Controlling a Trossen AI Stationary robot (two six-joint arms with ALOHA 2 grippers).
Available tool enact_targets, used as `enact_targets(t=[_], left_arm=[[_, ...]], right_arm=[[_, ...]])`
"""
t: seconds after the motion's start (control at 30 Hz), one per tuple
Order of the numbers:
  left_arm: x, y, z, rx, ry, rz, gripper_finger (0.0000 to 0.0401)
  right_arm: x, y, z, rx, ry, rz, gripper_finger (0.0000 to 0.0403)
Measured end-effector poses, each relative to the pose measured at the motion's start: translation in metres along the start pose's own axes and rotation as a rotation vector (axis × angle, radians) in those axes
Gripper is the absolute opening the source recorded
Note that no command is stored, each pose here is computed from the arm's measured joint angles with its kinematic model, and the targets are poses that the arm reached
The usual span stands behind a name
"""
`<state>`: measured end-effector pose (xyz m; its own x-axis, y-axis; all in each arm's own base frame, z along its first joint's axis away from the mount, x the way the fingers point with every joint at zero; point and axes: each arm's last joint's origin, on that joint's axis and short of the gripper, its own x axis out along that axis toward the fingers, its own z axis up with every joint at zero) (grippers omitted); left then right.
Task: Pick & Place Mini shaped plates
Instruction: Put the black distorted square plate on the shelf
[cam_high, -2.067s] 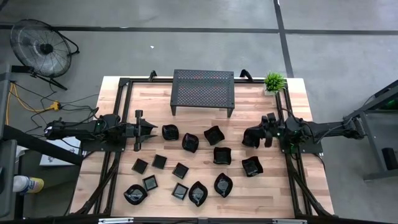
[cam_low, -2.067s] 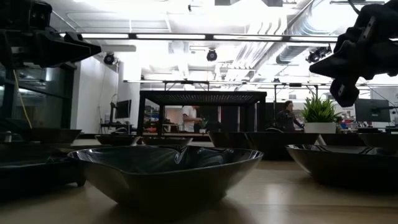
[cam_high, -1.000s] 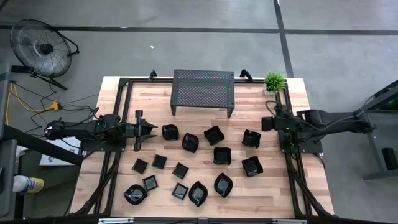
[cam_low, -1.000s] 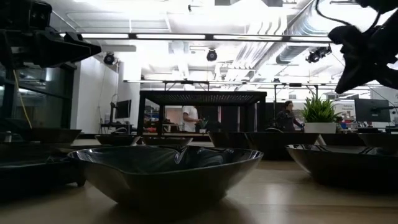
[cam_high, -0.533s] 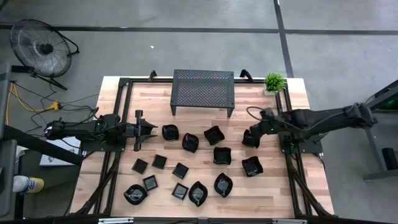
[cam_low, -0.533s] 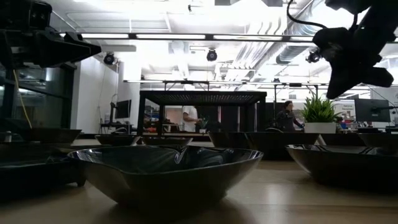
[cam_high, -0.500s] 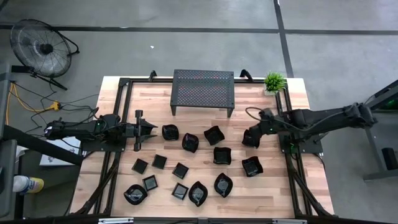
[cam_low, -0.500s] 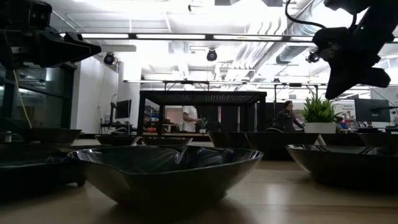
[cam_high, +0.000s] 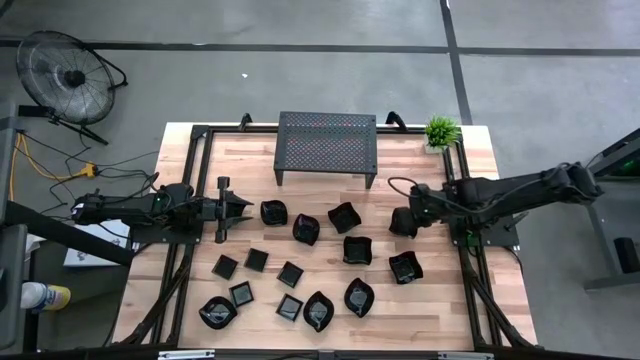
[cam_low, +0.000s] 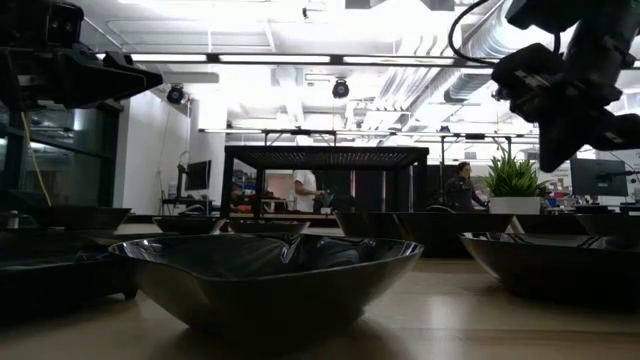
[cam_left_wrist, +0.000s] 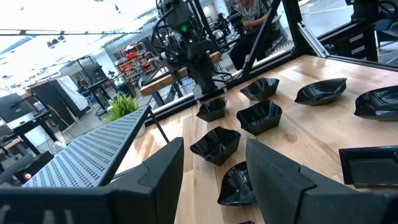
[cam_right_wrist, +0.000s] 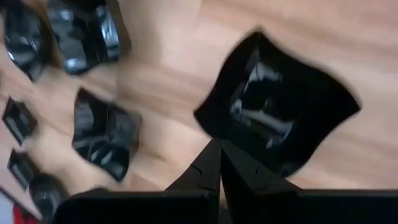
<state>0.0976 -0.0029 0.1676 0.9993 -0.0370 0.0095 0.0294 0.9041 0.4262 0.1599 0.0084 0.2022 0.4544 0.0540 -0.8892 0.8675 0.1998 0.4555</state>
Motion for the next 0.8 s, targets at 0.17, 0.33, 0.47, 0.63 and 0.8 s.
enact_targets(t=[0.17, 0.33, 0.47, 0.63, 0.8], left_arm=[[0.0, 0.0, 0.0, 0.0, 0.0, 0.0, 0.017], [0.0, 0.0, 0.0, 0.0, 0.0, 0.0, 0.017], [0.0, 0.0, 0.0, 0.0, 0.0, 0.0, 0.017], [0.0, 0.0, 0.0, 0.0, 0.0, 0.0, 0.017], [0.0, 0.0, 0.0, 0.0, 0.0, 0.0, 0.017]], right_arm=[[0.004, 0.001, -0.002, 0.058, 0.069, -0.017, 0.0009], [0.008, -0.003, -0.003, 0.106, 0.093, -0.079, 0.0005], [0.01, -0.009, -0.004, 0.195, 0.121, -0.179, 0.0008], [0.014, -0.014, -0.006, 0.219, 0.15, -0.266, 0.0027], [0.015, -0.014, -0.005, 0.205, 0.127, -0.272, 0.0053]])
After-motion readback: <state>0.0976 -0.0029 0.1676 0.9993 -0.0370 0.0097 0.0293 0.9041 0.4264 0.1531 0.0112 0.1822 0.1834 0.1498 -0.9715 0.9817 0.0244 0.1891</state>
